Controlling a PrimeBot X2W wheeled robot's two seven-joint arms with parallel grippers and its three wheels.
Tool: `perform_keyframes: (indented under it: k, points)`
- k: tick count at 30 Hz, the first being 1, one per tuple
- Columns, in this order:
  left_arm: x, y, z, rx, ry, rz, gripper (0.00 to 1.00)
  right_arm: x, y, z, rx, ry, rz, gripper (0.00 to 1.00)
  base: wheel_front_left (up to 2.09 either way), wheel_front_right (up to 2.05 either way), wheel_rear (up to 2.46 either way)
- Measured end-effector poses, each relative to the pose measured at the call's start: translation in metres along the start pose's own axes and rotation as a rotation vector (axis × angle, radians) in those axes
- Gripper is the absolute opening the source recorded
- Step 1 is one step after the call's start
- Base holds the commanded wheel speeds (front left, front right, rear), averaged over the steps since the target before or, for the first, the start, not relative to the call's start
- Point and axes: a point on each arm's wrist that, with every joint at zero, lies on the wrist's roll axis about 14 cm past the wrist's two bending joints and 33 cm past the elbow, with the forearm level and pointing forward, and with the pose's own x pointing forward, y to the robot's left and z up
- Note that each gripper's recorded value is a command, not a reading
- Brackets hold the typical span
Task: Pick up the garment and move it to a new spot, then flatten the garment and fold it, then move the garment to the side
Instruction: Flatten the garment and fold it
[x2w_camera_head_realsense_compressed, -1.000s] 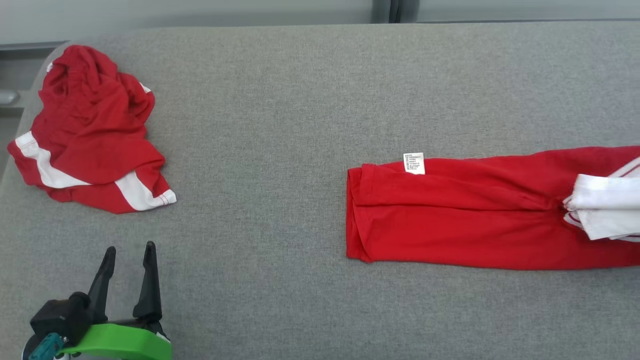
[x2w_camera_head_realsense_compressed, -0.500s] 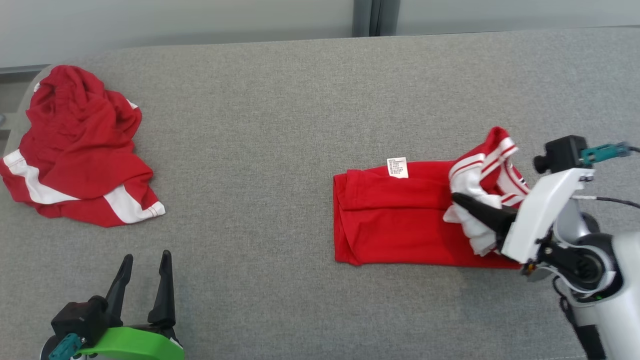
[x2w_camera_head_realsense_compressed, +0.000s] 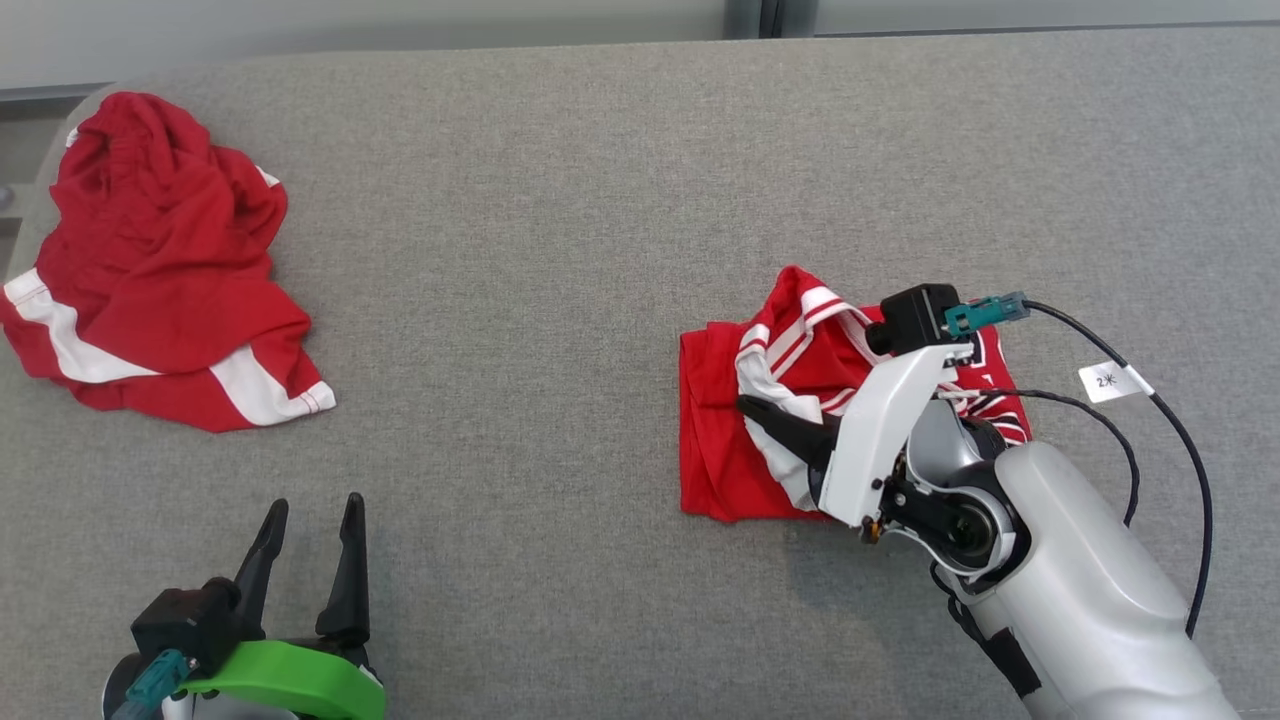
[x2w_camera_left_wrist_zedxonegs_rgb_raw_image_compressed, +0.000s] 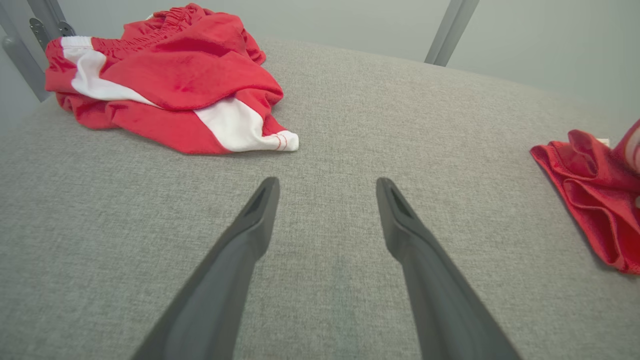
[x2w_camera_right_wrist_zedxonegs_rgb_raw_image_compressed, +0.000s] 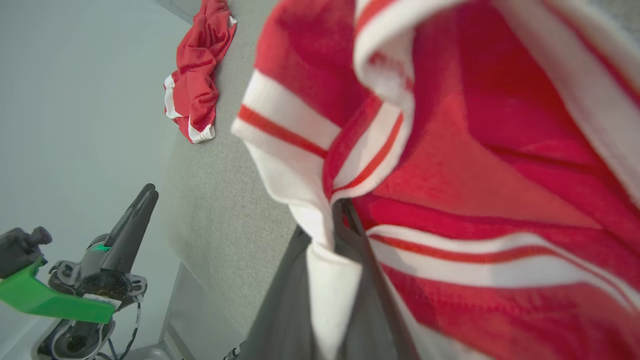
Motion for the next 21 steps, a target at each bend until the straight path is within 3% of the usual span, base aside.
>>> perform_keyframes:
  k: [14, 15, 16, 21]
  points:
    - [0.004, -0.002, -0.001, -0.012, -0.003, -0.001, 1.0, 0.007, -0.012, 0.021, -0.054, -0.061, -0.035, 0.0, 0.0, 0.0, 0.0]
    - [0.004, -0.003, -0.001, -0.013, -0.003, -0.002, 1.0, 0.008, -0.012, 0.019, -0.053, -0.057, -0.035, 0.2, 0.0, 0.0, 0.0]
    - [0.005, -0.003, -0.002, -0.013, -0.001, -0.005, 1.0, 0.01, -0.01, 0.016, -0.052, -0.049, -0.034, 1.0, 0.0, 0.0, 0.0]
    - [0.008, -0.005, -0.005, -0.015, 0.008, -0.015, 1.0, 0.016, 0.013, 0.024, -0.081, -0.064, 0.021, 1.0, 0.0, 0.0, 0.0]
